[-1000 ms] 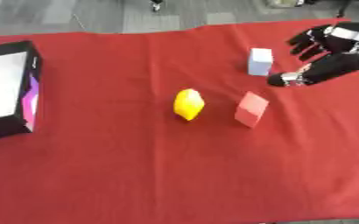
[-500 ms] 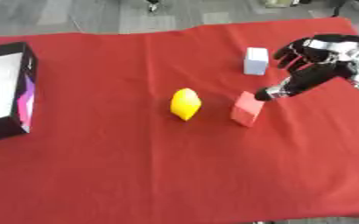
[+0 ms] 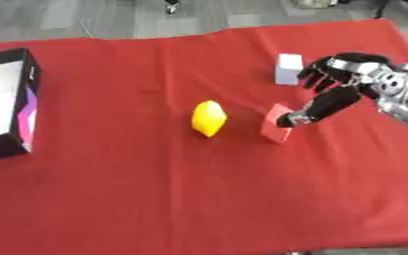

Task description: Pick up the objects with one hand, pass them to the other hand, and then place them into the box on the other side of the table.

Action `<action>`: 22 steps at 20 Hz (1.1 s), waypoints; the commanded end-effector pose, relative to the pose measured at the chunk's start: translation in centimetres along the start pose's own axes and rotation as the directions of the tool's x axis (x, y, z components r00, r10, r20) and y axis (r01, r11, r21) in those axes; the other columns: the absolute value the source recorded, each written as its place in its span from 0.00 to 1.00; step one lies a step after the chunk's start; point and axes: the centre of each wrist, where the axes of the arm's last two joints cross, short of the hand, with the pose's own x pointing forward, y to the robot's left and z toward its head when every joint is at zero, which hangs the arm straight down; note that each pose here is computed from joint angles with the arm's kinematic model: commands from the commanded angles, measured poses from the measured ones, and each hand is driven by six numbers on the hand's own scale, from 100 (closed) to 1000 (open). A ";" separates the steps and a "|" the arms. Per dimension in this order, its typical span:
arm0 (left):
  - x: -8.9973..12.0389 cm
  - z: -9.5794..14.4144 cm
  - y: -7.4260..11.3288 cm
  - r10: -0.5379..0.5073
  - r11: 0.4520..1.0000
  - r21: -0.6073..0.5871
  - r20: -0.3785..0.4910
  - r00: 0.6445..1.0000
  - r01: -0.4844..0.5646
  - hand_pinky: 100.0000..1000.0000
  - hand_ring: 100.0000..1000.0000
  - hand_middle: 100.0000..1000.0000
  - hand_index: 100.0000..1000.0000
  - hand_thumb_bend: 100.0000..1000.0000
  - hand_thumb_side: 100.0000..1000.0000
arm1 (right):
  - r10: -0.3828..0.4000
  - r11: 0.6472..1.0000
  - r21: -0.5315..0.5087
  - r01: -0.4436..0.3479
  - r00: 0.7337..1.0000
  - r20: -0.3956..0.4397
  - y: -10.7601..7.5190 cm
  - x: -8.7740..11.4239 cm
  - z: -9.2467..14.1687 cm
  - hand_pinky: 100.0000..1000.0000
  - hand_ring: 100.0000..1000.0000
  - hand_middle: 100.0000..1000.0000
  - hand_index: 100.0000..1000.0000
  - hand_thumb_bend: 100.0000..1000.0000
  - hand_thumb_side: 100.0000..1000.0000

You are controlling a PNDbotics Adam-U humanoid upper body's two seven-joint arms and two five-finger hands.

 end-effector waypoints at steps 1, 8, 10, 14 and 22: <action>0.8 -0.3 0.5 -0.017 1.000 -0.004 0.022 1.000 0.017 0.80 0.65 0.72 0.82 0.22 0.69 | 0.018 1.000 -0.014 -0.018 1.000 0.017 -0.5 0.5 0.4 0.81 0.83 0.75 0.86 0.63 0.16; 0.6 -0.2 0.3 -0.008 1.000 -0.005 0.013 1.000 0.008 0.80 0.64 0.72 0.82 0.22 0.69 | 0.013 1.000 -0.001 -0.013 1.000 -0.003 0.3 0.2 0.1 0.81 0.83 0.75 0.86 0.63 0.15; 0.6 -0.2 0.3 -0.007 1.000 -0.006 0.014 1.000 0.007 0.80 0.64 0.72 0.82 0.22 0.69 | 0.017 1.000 0.008 -0.016 1.000 -0.013 0.8 0.3 -0.1 0.81 0.83 0.75 0.86 0.62 0.15; 0.5 -0.1 0.2 -0.005 1.000 -0.007 0.012 1.000 0.005 0.80 0.64 0.72 0.82 0.22 0.69 | 0.022 1.000 0.010 -0.022 0.999 -0.027 1.3 0.4 -0.3 0.81 0.83 0.75 0.86 0.61 0.14; 0.4 0.0 0.1 0.001 1.000 -0.009 0.007 1.000 -0.001 0.80 0.64 0.72 0.82 0.22 0.70 | 0.018 1.000 0.013 -0.018 0.998 -0.059 2.0 0.6 -0.6 0.81 0.83 0.75 0.85 0.61 0.13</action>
